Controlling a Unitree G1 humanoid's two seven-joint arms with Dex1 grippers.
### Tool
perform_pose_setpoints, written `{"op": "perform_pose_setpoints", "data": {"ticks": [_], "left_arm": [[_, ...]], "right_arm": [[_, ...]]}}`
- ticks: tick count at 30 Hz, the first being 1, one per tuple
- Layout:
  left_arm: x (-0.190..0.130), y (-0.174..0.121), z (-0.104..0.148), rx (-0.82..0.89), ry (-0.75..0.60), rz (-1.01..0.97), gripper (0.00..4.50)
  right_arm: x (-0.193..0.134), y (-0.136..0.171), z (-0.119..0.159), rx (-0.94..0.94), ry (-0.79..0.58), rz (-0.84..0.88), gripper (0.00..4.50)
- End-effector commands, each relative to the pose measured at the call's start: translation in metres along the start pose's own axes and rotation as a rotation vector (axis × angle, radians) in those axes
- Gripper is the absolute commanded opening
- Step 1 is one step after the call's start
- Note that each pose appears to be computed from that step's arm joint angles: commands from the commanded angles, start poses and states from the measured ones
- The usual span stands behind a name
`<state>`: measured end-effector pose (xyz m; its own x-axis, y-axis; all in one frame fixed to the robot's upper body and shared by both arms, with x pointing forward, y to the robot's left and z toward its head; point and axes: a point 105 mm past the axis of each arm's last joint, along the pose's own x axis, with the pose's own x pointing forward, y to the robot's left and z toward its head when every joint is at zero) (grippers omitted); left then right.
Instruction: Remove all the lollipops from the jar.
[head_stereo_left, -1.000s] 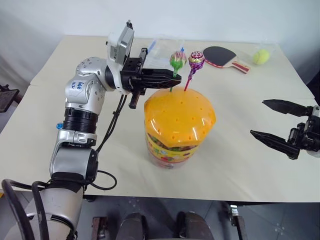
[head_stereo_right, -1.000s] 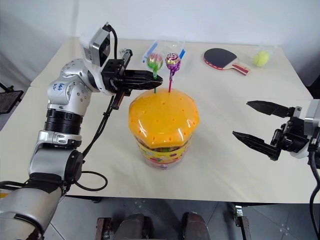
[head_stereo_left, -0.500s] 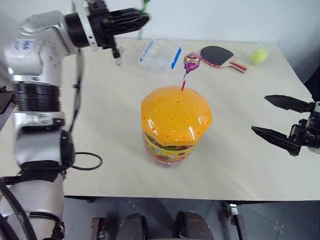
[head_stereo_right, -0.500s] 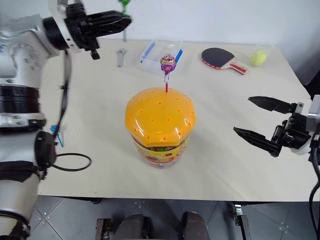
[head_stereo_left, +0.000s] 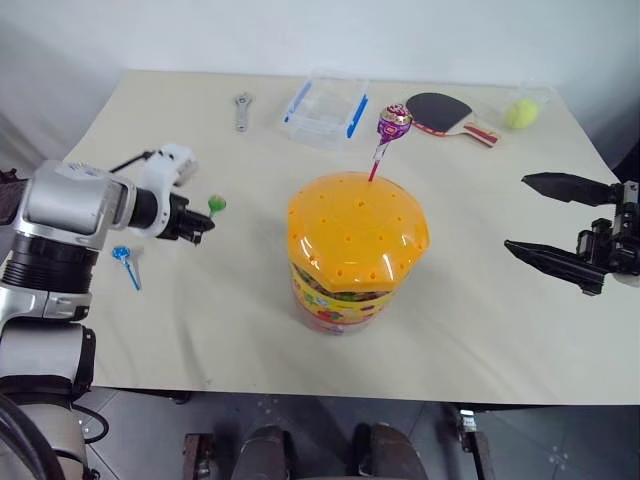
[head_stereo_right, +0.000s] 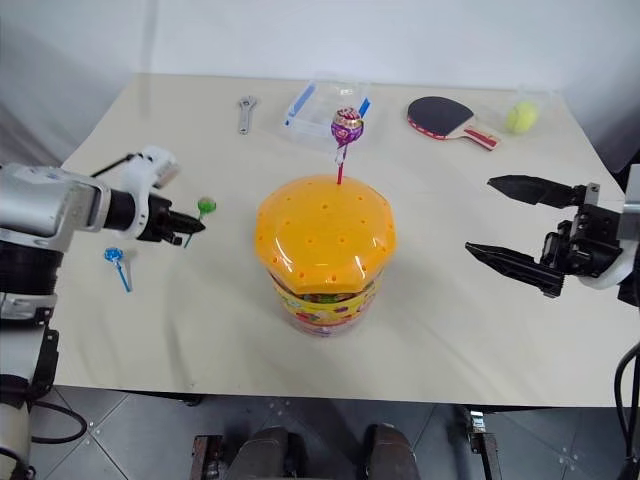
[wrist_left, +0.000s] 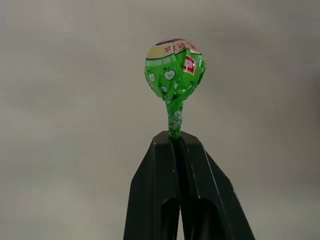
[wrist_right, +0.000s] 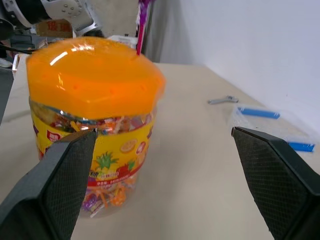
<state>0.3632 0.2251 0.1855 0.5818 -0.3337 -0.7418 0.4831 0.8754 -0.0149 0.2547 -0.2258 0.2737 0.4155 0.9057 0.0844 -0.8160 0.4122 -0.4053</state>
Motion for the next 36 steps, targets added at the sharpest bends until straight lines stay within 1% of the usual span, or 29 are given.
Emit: {"op": "perform_pose_setpoints", "data": {"ticks": [1, 3, 4, 5, 6, 11, 12, 13, 14, 15, 17, 19, 20, 22, 24, 25, 26, 28, 31, 32, 36], "left_arm": [[0.002, 0.006, -0.012, -0.005, 0.06, 0.043, 0.03], [0.003, 0.008, -0.016, -0.017, 0.083, 0.054, 0.03], [0.001, 0.007, -0.015, -0.02, 0.088, 0.054, 0.25], [-0.001, 0.007, -0.014, -0.021, 0.087, 0.052, 0.56], [-0.005, 0.006, -0.013, -0.012, 0.085, 0.054, 0.72], [-0.026, 0.0, -0.003, 0.056, 0.074, 0.059, 2.27], [-0.03, -0.002, 0.002, 0.081, 0.063, 0.064, 2.49], [-0.033, -0.003, 0.005, 0.097, 0.055, 0.068, 2.87], [-0.039, -0.005, 0.013, 0.126, 0.034, 0.074, 3.08], [-0.046, -0.007, 0.027, 0.172, -0.01, 0.079, 3.44], [-0.055, -0.013, 0.046, 0.232, -0.074, 0.074, 3.97], [-0.058, -0.018, 0.06, 0.276, -0.128, 0.056, 4.48], [-0.06, -0.027, 0.074, 0.319, -0.19, 0.014, 4.48], [-0.065, -0.053, 0.104, 0.428, -0.363, -0.124, 4.48], [-0.074, -0.086, 0.133, 0.546, -0.615, -0.33, 4.48], [-0.076, -0.099, 0.139, 0.584, -0.688, -0.428, 4.48], [-0.077, -0.107, 0.142, 0.608, -0.727, -0.489, 4.48], [-0.086, -0.126, 0.146, 0.685, -0.859, -0.654, 4.48], [-0.099, -0.151, 0.137, 0.778, -0.981, -0.952, 4.48], [-0.1, -0.155, 0.135, 0.801, -0.996, -1.016, 4.48], [-0.095, -0.165, 0.128, 0.864, -0.981, -1.191, 4.48]], "right_arm": [[0.002, -0.001, 0.006, -0.026, -0.015, 0.008, 4.5], [0.002, -0.001, 0.006, -0.027, -0.015, 0.009, 4.5], [0.003, -0.002, 0.007, -0.028, -0.015, 0.008, 4.5], [0.002, -0.002, 0.007, -0.029, -0.014, 0.007, 4.5], [0.002, -0.002, 0.007, -0.029, -0.011, 0.006, 4.5], [-0.001, -0.002, 0.007, -0.035, -0.001, -0.006, 4.5], [-0.002, -0.003, 0.007, -0.039, 0.0, -0.011, 4.5], [-0.003, -0.003, 0.008, -0.042, 0.001, -0.014, 4.5], [-0.003, -0.003, 0.008, -0.045, 0.001, -0.016, 4.5], [-0.003, -0.003, 0.009, -0.048, 0.001, -0.018, 4.5], [-0.004, -0.003, 0.009, -0.051, 0.001, -0.02, 4.5], [-0.004, -0.004, 0.009, -0.054, 0.004, -0.021, 4.5], [-0.005, -0.004, 0.009, -0.058, 0.004, -0.023, 4.5], [-0.006, -0.004, 0.011, -0.068, 0.003, -0.03, 4.5], [-0.006, -0.003, 0.015, -0.08, -0.005, -0.041, 4.5], [-0.007, -0.002, 0.016, -0.085, -0.007, -0.046, 4.5], [-0.007, -0.001, 0.017, -0.088, -0.007, -0.05, 4.5], [-0.009, 0.001, 0.019, -0.093, -0.006, -0.058, 4.5], [-0.012, 0.005, 0.02, -0.099, 0.003, -0.083, 4.5], [-0.013, 0.006, 0.021, -0.1, 0.005, -0.089, 4.5], [-0.017, 0.01, 0.021, -0.101, 0.011, -0.117, 4.5]]}}
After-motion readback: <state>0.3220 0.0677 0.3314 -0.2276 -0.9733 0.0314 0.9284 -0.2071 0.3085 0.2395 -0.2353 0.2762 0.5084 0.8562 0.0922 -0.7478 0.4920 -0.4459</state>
